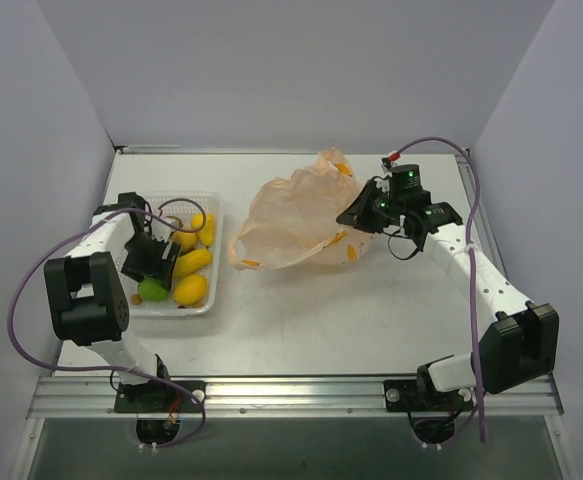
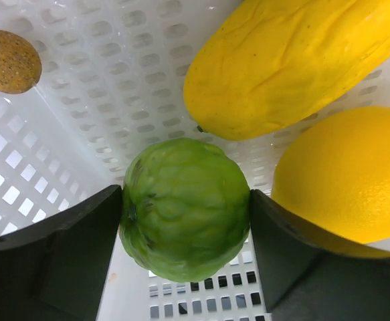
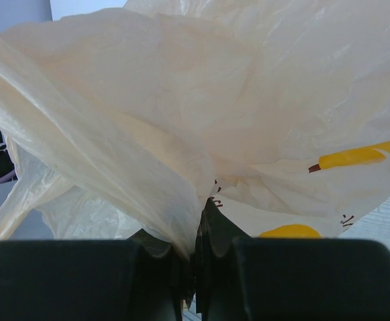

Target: Place the fake fruits into the plastic bag and tie a complex knot

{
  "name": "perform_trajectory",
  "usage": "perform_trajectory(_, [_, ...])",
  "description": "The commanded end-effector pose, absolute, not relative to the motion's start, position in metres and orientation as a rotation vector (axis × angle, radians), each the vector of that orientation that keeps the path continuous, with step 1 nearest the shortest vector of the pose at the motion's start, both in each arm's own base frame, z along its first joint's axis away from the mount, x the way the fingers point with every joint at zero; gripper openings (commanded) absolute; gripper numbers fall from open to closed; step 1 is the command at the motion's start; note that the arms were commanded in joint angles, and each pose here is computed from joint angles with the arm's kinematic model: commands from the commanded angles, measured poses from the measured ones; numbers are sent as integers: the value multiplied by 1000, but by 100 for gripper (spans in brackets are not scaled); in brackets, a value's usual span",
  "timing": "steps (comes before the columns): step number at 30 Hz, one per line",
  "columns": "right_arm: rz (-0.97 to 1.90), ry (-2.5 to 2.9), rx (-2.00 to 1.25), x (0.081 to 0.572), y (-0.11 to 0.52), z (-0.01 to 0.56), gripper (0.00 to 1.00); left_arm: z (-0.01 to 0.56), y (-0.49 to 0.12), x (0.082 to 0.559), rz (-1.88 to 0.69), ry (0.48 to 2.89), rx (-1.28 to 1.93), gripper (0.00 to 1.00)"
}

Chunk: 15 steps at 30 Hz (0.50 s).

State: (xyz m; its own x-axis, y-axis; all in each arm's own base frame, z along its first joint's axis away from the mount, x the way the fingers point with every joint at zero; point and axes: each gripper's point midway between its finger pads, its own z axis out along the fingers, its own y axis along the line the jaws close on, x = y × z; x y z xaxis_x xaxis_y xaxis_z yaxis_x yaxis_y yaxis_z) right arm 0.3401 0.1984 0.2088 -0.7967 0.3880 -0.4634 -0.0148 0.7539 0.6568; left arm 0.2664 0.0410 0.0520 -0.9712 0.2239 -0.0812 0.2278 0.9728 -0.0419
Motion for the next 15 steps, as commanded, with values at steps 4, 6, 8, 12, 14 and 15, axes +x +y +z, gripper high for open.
perform_trajectory(4, [930,2319,281,337,202,222,0,74,36,283,-135,2955,309,57])
perform_trajectory(6, [940,2322,292,337,203,222,0,86,31,288,-168,2927,309,43])
perform_trajectory(8, [948,2327,306,338,205,221,0,111,28,299,-183,2868,305,40])
perform_trajectory(12, [957,2336,346,343,206,220,0,174,8,327,-293,2685,289,40])
perform_trajectory(14, [973,2344,383,345,208,220,0,229,-7,350,-373,2510,304,40])
perform_trajectory(15, [980,2345,395,349,209,221,0,252,-15,359,-397,2442,320,40])
